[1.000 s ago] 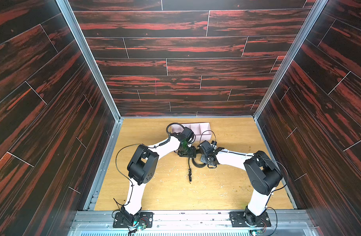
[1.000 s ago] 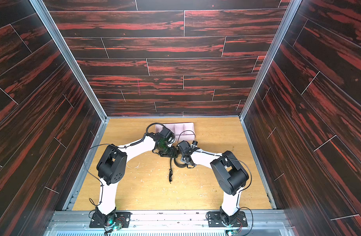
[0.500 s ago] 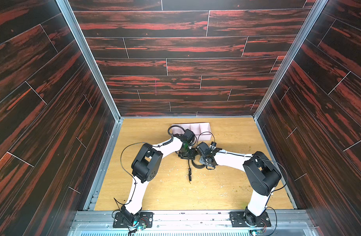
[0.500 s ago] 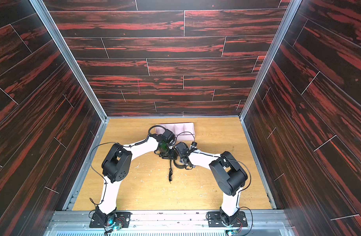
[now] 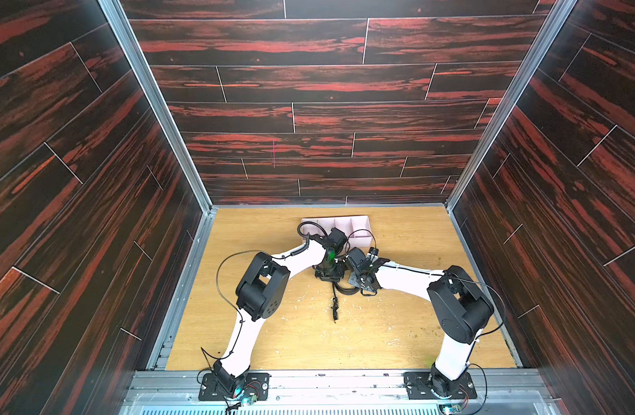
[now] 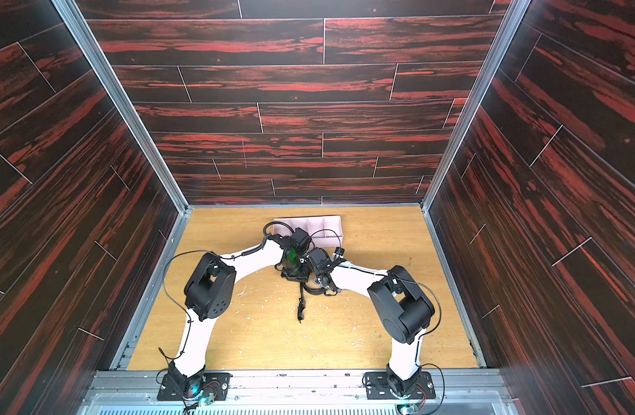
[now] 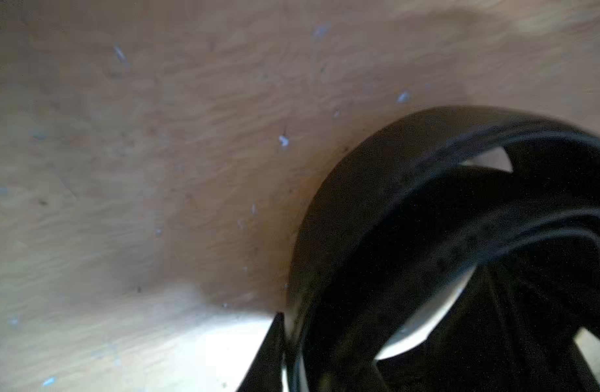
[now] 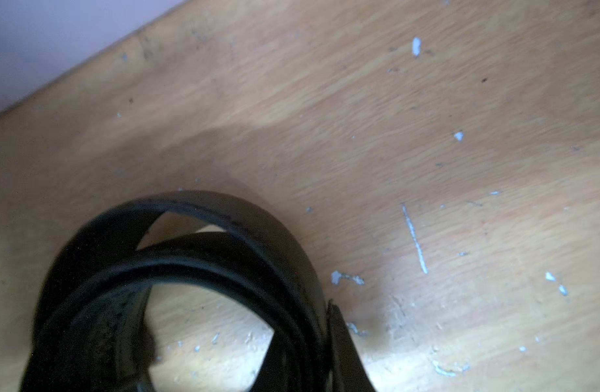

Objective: Place the belts into the storage roll
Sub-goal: Roll the belt at the center of the board.

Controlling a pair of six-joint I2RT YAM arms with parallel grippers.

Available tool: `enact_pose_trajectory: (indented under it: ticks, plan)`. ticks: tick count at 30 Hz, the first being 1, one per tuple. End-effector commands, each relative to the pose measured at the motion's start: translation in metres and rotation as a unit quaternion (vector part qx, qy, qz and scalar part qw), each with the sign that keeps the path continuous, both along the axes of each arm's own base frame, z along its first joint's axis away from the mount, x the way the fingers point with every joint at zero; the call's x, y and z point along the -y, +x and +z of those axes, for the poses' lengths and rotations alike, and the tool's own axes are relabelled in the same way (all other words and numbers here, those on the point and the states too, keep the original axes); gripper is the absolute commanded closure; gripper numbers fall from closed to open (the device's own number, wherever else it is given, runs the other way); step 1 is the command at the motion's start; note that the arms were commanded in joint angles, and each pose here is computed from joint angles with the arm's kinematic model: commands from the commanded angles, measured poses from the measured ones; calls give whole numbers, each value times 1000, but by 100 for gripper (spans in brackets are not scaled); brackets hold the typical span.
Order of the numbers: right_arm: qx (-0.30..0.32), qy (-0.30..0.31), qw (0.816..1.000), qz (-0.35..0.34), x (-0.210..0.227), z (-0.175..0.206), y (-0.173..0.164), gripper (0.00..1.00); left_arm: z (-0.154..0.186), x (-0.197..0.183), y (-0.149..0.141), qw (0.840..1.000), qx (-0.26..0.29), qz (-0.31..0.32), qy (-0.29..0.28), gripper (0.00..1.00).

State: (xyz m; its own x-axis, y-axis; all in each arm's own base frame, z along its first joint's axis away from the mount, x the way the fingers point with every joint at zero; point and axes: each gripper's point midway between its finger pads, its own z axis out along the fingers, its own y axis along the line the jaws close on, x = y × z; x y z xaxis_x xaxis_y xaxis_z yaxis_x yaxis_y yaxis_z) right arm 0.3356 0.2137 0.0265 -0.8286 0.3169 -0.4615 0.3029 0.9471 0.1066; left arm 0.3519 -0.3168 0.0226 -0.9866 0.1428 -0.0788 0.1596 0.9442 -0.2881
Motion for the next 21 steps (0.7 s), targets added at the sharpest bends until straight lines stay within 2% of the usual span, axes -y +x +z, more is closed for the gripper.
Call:
enact_pose_trajectory:
  ticks: [1, 5, 10, 14, 19, 21]
  plan:
    - [0, -4, 1000, 22, -4, -4, 1, 93, -5, -17, -9, 999, -21, 5, 50, 80]
    - [18, 21, 998, 58, -9, 0, -3, 69, -1, -22, -9, 998, -28, 5, 62, 90]
    - [56, 45, 992, 104, -9, 28, -8, 46, 5, -31, -14, 996, -36, 19, 81, 96]
    - [65, 76, 985, 137, -11, 47, -21, 34, 12, -39, -16, 994, -40, 34, 98, 99]
    - [58, 129, 968, 206, -23, 60, -53, 30, 16, -43, -15, 993, -37, 51, 104, 100]
    - [63, 130, 960, 239, -29, 63, -68, 30, 15, -42, -14, 992, -40, 52, 104, 100]
